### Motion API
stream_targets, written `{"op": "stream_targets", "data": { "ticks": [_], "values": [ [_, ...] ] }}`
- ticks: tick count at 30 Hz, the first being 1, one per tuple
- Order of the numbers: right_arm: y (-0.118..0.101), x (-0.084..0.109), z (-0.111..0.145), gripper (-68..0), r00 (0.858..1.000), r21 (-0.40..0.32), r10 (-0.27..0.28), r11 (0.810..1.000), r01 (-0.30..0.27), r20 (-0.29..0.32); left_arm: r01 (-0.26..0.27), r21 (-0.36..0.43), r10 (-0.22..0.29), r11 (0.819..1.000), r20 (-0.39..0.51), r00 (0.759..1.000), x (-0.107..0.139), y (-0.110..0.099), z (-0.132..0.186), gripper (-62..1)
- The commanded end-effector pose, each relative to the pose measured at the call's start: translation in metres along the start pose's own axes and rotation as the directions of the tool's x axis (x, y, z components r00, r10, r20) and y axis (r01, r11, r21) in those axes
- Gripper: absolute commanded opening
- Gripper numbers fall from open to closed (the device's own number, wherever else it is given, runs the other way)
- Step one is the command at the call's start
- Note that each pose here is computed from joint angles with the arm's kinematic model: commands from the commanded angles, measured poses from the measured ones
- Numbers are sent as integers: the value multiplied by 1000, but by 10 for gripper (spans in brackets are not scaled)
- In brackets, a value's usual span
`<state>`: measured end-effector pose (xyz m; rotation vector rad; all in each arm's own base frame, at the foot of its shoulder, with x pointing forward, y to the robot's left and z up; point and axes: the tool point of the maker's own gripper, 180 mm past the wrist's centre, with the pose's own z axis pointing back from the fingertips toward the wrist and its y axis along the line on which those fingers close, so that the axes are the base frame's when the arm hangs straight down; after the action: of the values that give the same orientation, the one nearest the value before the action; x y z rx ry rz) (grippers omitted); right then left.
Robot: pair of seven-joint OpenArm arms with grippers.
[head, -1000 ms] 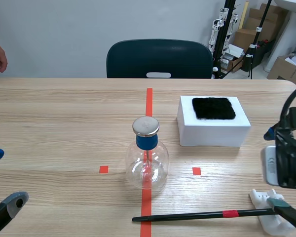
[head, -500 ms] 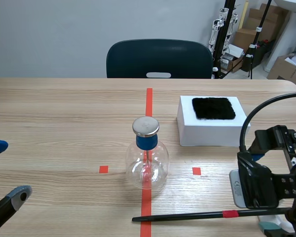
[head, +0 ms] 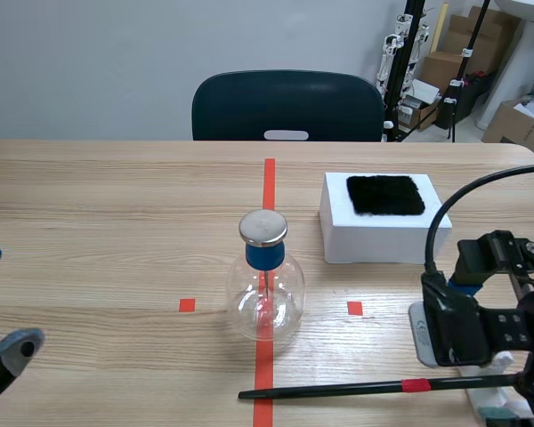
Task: Do the electroscope experiment. pick up the black charging rod
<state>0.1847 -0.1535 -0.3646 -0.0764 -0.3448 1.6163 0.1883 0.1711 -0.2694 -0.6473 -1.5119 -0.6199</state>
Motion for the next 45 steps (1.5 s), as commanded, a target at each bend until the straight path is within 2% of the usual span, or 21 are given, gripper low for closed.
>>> {"op": "stream_targets", "data": {
  "ticks": [1,6,12,15,21,26,31,36,40,45],
  "values": [
    [-4,-5,1,-38,1000,9,15,1000,-15,-23,-29,-9,29,1000,23,999,-4,-5,-1,14],
    [-2,-2,-7,-118,999,60,17,998,-15,-41,-52,-45,55,998,69,996,-7,-12,-1,14],
    [-1,-6,-18,-117,995,98,70,993,-63,-72,-35,-90,38,995,29,999,-20,-15,-5,14],
    [3,-6,-24,-117,991,127,106,987,-96,-80,-35,-104,40,994,45,998,-21,-15,-4,14],
    [10,2,-31,-109,984,169,168,973,-157,-53,-52,-124,60,991,69,996,-22,-18,-4,14],
    [5,9,-31,-50,984,165,177,972,-170,-28,-59,-144,69,988,63,996,-27,-20,-6,14],
    [8,16,-34,-49,986,182,165,970,-161,-7,-67,-168,81,983,76,994,-29,-23,-8,14],
    [15,13,-45,-49,990,215,139,968,-128,-37,-70,-190,82,979,58,995,-36,-23,-12,14],
    [19,10,-51,-50,989,236,138,964,-122,-52,-88,-205,99,975,44,994,-42,-27,-14,14],
    [21,17,-51,-50,991,267,129,957,-118,-24,-107,-224,122,969,57,991,-43,-31,-18,14]
  ]
}}
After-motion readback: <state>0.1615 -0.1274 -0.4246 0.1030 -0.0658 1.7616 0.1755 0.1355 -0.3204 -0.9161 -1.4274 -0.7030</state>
